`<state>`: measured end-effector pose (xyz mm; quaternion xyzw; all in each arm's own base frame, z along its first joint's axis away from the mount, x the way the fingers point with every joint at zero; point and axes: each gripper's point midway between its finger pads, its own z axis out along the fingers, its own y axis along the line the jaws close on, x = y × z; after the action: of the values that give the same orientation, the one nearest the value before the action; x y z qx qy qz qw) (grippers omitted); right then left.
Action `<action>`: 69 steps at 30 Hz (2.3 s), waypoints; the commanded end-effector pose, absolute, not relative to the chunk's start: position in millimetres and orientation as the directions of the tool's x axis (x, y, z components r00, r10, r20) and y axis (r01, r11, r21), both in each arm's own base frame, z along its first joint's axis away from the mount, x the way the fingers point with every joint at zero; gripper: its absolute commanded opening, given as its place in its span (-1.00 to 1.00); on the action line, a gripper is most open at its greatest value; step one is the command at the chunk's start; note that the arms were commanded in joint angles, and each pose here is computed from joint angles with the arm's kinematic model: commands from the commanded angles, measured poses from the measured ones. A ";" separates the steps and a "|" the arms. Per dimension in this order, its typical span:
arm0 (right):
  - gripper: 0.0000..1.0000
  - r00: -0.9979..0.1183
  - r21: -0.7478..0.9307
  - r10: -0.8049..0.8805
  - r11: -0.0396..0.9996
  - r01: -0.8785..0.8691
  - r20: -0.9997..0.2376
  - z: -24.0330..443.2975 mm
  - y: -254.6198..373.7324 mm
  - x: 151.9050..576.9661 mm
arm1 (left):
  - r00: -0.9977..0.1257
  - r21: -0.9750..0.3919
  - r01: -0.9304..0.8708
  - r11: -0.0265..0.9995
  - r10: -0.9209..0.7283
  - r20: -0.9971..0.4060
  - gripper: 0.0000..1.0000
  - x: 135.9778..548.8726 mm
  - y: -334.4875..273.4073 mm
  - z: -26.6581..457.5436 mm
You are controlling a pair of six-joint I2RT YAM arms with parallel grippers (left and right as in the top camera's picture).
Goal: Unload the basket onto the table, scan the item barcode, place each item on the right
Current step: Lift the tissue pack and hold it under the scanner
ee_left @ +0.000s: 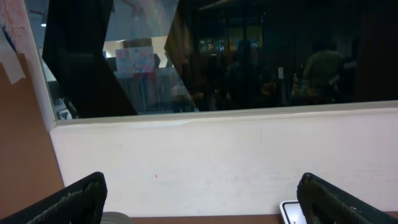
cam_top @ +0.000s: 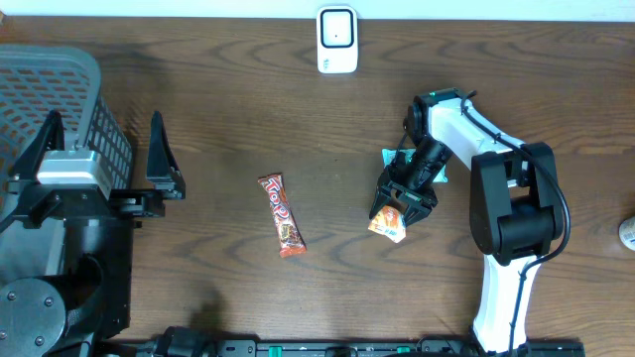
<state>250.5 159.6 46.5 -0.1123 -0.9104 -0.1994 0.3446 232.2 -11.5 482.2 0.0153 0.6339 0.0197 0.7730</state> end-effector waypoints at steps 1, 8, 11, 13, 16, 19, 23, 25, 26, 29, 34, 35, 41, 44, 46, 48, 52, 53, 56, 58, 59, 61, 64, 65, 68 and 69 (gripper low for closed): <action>0.12 -0.732 0.310 0.047 0.886 0.345 0.679 45.4 164.7 251.6 | 0.209 0.034 -0.011 0.999 0.036 -0.977 0.96 229.8 -10.4 485.1; 0.12 -0.816 0.552 -0.033 0.752 0.361 0.578 56.8 200.4 288.0 | 0.209 0.034 -0.011 0.999 0.036 -0.977 0.96 229.8 -10.4 485.2; 0.04 -0.885 0.680 -0.058 0.664 0.312 0.463 74.4 219.7 323.5 | 0.209 0.034 -0.011 0.999 0.036 -0.977 0.96 229.8 -10.4 485.1; 0.02 -0.918 0.723 -0.055 0.635 0.272 0.394 88.4 226.7 345.0 | 0.209 0.034 -0.011 0.999 0.036 -0.977 0.95 229.8 -10.4 485.1; 0.01 -0.966 0.773 -0.043 0.610 0.175 0.253 118.1 236.0 382.2 | 0.209 0.034 -0.011 0.999 0.036 -0.977 0.96 229.8 -10.4 485.1; 0.01 -0.997 0.769 -0.004 0.637 0.056 0.076 150.1 239.0 421.8 | 0.209 0.034 -0.011 0.999 0.036 -0.977 0.96 229.8 -10.4 485.1; 0.03 -0.974 0.683 0.058 0.722 -0.112 -0.221 199.5 234.1 475.5 | 0.209 0.034 -0.011 0.999 0.036 -0.977 0.96 229.8 -10.4 485.1; 0.03 -0.929 0.616 0.090 0.770 -0.163 -0.359 220.9 228.3 499.8 | 0.209 0.034 -0.011 0.999 0.036 -0.977 0.96 229.8 -10.4 485.1; 0.02 -0.895 0.573 0.107 0.799 -0.181 -0.432 232.0 224.6 513.2 | 0.209 0.034 -0.011 0.999 0.036 -0.977 0.96 229.8 -10.4 485.1; 0.00 -0.808 0.479 0.140 0.857 -0.191 -0.572 249.3 219.0 540.9 | 0.209 0.034 -0.011 0.999 0.035 -0.977 0.96 229.8 -10.4 485.1; -0.05 -0.683 0.367 0.166 0.916 -0.160 -0.712 259.2 215.9 573.0 | 0.209 0.033 -0.011 0.999 0.035 -0.977 0.96 229.7 -10.5 485.3; -0.08 -0.663 0.345 0.160 0.925 -0.158 -0.731 258.5 215.8 578.1 | 0.210 0.033 -0.011 0.999 0.035 -0.977 0.96 229.7 -10.5 485.5; -0.10 -0.550 0.251 0.097 0.944 -0.213 -0.830 248.2 233.4 610.9 | 0.213 0.033 -0.011 0.999 0.034 -0.976 0.96 229.5 -10.4 486.2; -0.11 -0.524 0.255 0.105 0.941 -0.224 -0.845 229.2 242.9 627.4 | 0.213 0.033 -0.012 0.999 0.035 -0.976 0.96 229.5 -10.4 486.2; -0.13 -0.503 0.259 0.113 0.938 -0.230 -0.857 211.5 248.3 641.0 | 0.213 0.033 -0.012 0.999 0.035 -0.976 0.96 229.5 -10.4 486.2; -0.17 -0.485 0.261 0.120 0.936 -0.235 -0.866 198.0 252.1 650.8 | 0.213 0.033 -0.012 0.999 0.035 -0.976 0.96 229.5 -10.4 486.3; -0.17 -0.452 0.254 0.133 0.942 -0.220 -0.882 177.1 252.6 665.5 | 0.216 0.032 -0.011 0.999 0.034 -0.976 0.96 229.4 -10.4 487.0; -0.17 -0.445 0.248 0.135 0.947 -0.206 -0.885 172.1 250.6 668.5 | 0.216 0.032 -0.011 0.999 0.034 -0.976 0.96 229.4 -10.4 487.0; -0.17 -0.440 0.234 0.137 0.957 -0.174 -0.888 158.8 245.9 673.7 | 0.216 0.032 -0.012 0.999 0.034 -0.976 0.96 229.4 -10.3 487.0; -0.21 -0.445 0.231 0.134 0.958 -0.169 -0.885 152.9 245.4 674.5 | 0.217 0.032 -0.011 0.999 0.033 -0.976 0.96 229.3 -10.4 487.1; -0.21 -0.444 0.231 0.135 0.958 -0.170 -0.886 152.3 245.5 674.7 | 0.217 0.030 -0.011 0.999 0.032 -0.976 0.96 229.3 -10.4 487.3; -0.21 -0.445 0.231 0.134 0.958 -0.169 -0.885 152.1 245.5 674.7 | 0.218 0.024 -0.009 1.000 0.026 -0.976 0.96 229.3 -10.4 487.3; -0.21 -0.441 0.231 0.136 0.958 -0.171 -0.887 153.4 245.6 675.1 | 0.220 0.024 -0.010 1.000 0.026 -0.975 0.96 229.2 -10.4 487.9; -0.22 -0.441 0.231 0.136 0.958 -0.171 -0.887 153.2 245.7 675.0 | 0.220 0.024 -0.010 1.000 0.026 -0.975 0.96 229.2 -10.3 487.9; -0.24 -0.448 0.226 0.129 0.959 -0.170 -0.885 151.3 245.3 674.3 | 0.220 0.024 -0.010 1.000 0.026 -0.975 0.96 229.1 -10.3 488.0; -0.24 -0.449 0.225 0.128 0.959 -0.170 -0.884 150.8 245.2 674.1 | 0.221 0.024 -0.010 1.000 0.026 -0.975 0.96 229.1 -10.3 488.1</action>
<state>673.7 245.8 153.5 0.0088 -0.8382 -0.1528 -0.5234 231.7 -11.5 484.5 0.0142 0.6303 0.0185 0.7760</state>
